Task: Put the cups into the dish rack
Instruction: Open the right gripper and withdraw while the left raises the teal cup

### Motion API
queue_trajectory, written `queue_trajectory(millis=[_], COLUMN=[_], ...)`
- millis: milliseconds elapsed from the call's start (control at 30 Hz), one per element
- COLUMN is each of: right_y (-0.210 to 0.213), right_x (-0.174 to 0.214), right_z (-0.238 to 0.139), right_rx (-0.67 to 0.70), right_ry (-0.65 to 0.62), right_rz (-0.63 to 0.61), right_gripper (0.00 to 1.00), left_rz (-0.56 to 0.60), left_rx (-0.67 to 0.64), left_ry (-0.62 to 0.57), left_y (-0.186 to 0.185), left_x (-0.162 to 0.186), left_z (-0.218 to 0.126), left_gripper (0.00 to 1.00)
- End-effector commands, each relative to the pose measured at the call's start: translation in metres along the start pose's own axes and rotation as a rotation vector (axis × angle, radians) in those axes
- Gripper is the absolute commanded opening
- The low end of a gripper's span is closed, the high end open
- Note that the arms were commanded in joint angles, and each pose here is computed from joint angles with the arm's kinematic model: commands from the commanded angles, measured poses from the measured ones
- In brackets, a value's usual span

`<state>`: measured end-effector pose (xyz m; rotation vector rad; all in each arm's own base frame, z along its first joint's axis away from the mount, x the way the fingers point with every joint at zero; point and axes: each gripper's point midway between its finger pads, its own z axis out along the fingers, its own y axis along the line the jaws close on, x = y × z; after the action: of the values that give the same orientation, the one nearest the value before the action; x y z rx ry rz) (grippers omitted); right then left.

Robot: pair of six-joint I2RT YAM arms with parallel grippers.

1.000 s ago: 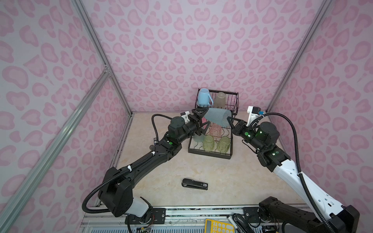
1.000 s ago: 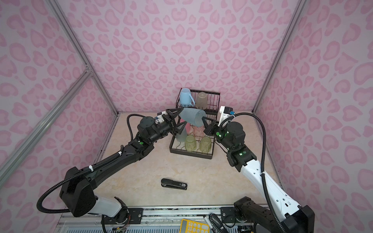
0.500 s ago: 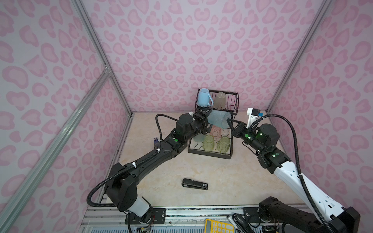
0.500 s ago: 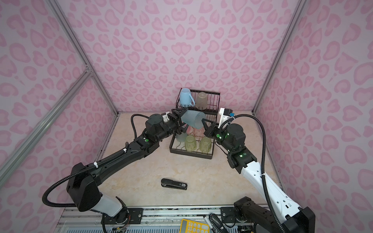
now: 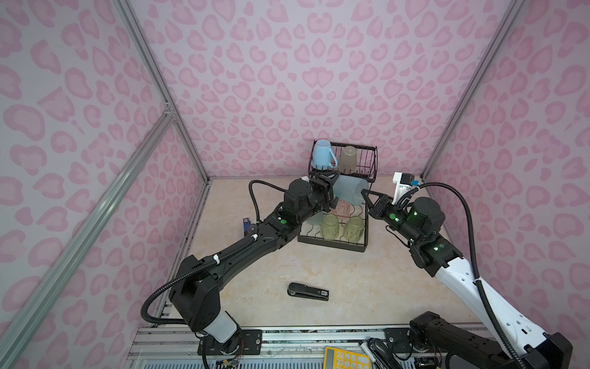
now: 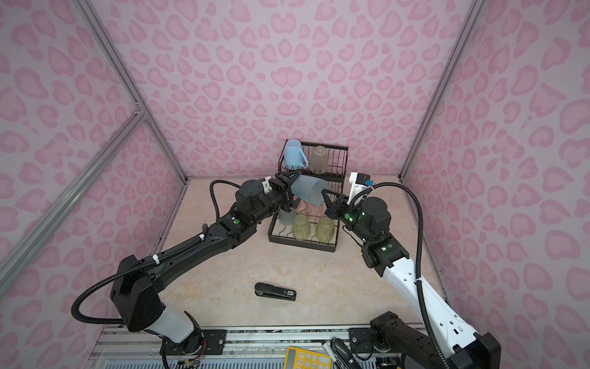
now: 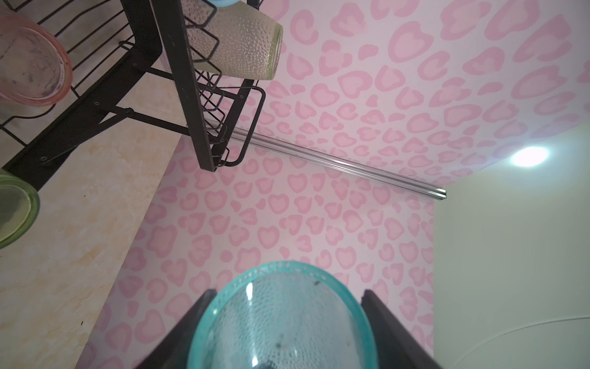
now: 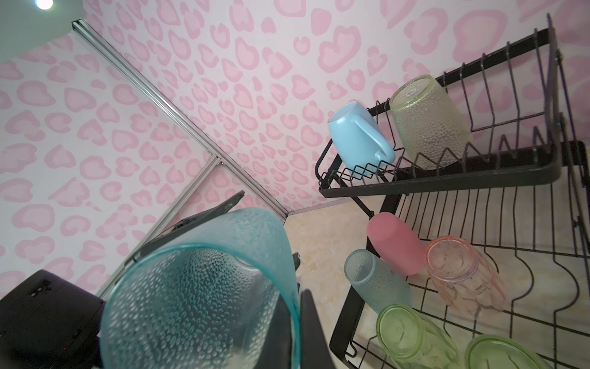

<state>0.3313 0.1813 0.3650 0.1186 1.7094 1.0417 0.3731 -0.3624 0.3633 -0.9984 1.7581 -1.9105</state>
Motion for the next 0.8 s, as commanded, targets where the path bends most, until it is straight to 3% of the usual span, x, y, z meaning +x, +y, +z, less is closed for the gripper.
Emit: queue_trajectory(millis=[0, 333, 567, 767], right_y=[0.006, -0.014, -0.051, -0.087], right_x=[-0.007, -0.013, -0.012, -0.002], right_z=[-0.001, -0.01, -0.029, -0.042], right_rx=[-0.038, 0.042, 0.216, 0.387], right_ry=[-0.016, -0.017, -0.007, 0.032], right_rz=[0.018, 0.027, 0.007, -0.043], right_gripper=[0.02, 0.36, 0.41, 0.42], left_rz=[0.053, 0.174, 0.399, 0.685], left_rx=[0.018, 0.034, 0.073, 0.111], left_ry=[-0.003, -0.08, -0.191, -0.255], left_y=[-0.005, -0.013, -0.045, -0.082], left_x=[0.001, -0.009, -0.019, -0.018], left_z=[0.0, -0.008, -0.015, -0.005], left_gripper=[0.54, 0.49, 0.49, 0.49])
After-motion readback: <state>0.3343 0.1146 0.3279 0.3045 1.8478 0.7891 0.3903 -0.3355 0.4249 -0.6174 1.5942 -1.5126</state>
